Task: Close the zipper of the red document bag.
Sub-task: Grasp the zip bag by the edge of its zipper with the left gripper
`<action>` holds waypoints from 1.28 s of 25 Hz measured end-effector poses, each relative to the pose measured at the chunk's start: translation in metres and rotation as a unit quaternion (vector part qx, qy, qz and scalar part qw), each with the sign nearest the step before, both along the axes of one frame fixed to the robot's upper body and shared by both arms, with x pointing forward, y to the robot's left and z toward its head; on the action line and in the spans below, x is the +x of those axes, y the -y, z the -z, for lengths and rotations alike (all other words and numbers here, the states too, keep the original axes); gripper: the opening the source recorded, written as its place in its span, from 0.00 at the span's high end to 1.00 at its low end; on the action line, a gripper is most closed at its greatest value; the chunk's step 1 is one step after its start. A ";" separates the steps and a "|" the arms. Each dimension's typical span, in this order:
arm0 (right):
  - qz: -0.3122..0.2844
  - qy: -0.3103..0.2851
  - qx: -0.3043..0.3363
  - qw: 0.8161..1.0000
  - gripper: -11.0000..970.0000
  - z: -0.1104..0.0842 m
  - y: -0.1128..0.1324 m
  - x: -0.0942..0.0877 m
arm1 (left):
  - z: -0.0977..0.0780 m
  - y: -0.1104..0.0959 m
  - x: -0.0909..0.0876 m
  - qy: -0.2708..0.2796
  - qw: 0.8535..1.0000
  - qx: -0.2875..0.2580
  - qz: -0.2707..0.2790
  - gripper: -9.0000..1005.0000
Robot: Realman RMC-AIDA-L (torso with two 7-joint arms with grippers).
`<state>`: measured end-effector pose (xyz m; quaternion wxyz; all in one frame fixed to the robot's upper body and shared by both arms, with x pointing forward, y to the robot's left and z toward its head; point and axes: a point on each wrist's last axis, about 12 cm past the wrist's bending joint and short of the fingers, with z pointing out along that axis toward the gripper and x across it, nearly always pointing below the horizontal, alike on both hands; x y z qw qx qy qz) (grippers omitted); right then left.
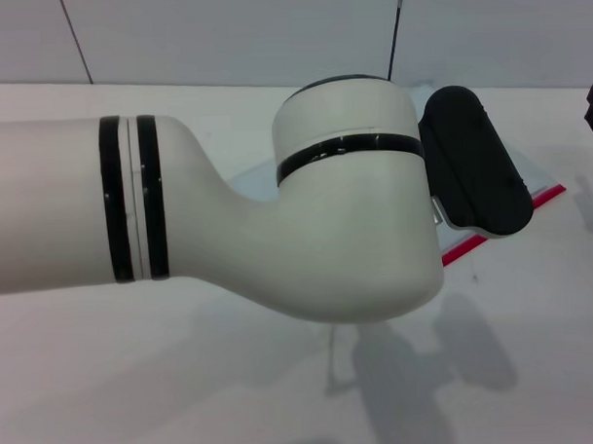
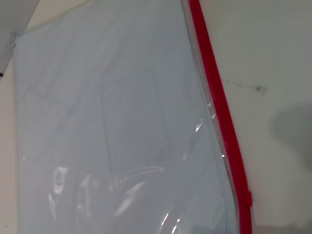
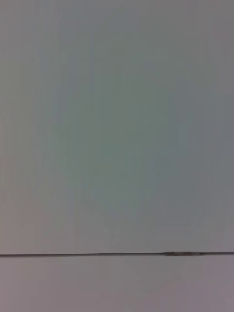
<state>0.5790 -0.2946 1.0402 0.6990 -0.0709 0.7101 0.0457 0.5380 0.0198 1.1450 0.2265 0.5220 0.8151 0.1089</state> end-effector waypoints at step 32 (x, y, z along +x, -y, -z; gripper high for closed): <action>-0.010 0.010 0.000 1.000 0.39 -0.007 -0.007 0.009 | 0.019 -0.007 0.010 -0.002 1.000 0.003 -0.010 0.22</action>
